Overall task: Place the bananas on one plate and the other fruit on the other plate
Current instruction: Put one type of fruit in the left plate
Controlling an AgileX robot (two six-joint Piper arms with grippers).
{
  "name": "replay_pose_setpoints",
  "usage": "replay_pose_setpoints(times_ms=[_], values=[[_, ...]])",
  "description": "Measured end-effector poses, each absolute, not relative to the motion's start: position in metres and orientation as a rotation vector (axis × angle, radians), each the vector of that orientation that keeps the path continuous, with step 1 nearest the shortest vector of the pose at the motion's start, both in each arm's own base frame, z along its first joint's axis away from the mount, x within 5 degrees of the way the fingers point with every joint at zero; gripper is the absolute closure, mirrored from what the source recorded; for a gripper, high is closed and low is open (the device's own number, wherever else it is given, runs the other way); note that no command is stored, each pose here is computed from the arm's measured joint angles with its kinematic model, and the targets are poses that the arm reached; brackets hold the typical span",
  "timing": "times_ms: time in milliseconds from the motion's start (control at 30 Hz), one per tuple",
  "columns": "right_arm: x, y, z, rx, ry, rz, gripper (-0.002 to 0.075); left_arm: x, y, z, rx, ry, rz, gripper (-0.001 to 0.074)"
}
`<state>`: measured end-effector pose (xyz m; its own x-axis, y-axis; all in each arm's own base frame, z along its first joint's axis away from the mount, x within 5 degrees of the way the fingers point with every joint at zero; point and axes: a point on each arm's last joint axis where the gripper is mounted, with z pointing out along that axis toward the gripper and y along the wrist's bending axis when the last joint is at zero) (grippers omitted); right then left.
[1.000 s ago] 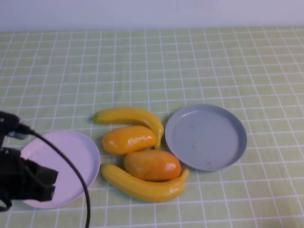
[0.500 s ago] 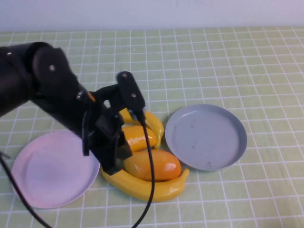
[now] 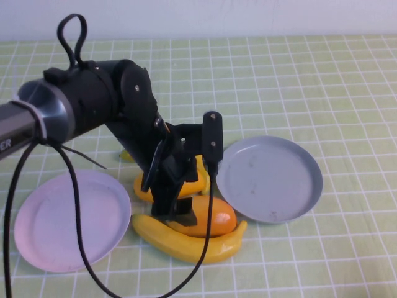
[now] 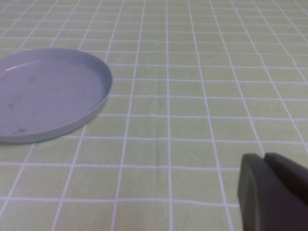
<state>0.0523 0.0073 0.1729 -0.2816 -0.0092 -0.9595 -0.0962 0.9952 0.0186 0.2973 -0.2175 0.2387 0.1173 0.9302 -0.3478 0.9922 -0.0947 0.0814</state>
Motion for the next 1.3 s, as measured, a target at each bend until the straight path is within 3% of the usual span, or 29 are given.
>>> replay_pose_setpoints(times_ms=[367,633,1300], values=[[0.052,0.007,0.173,-0.076,1.855,0.084,0.0741,0.295,-0.243,0.225,2.132,1.785,-0.255,0.0190],[0.052,0.007,0.173,-0.076,1.855,0.084,0.0741,0.301,-0.246,0.203,2.159,1.825,-0.266,0.0197],[0.052,0.007,0.173,-0.076,1.855,0.084,0.0741,0.305,-0.248,0.196,2.184,1.838,-0.268,0.0220]])
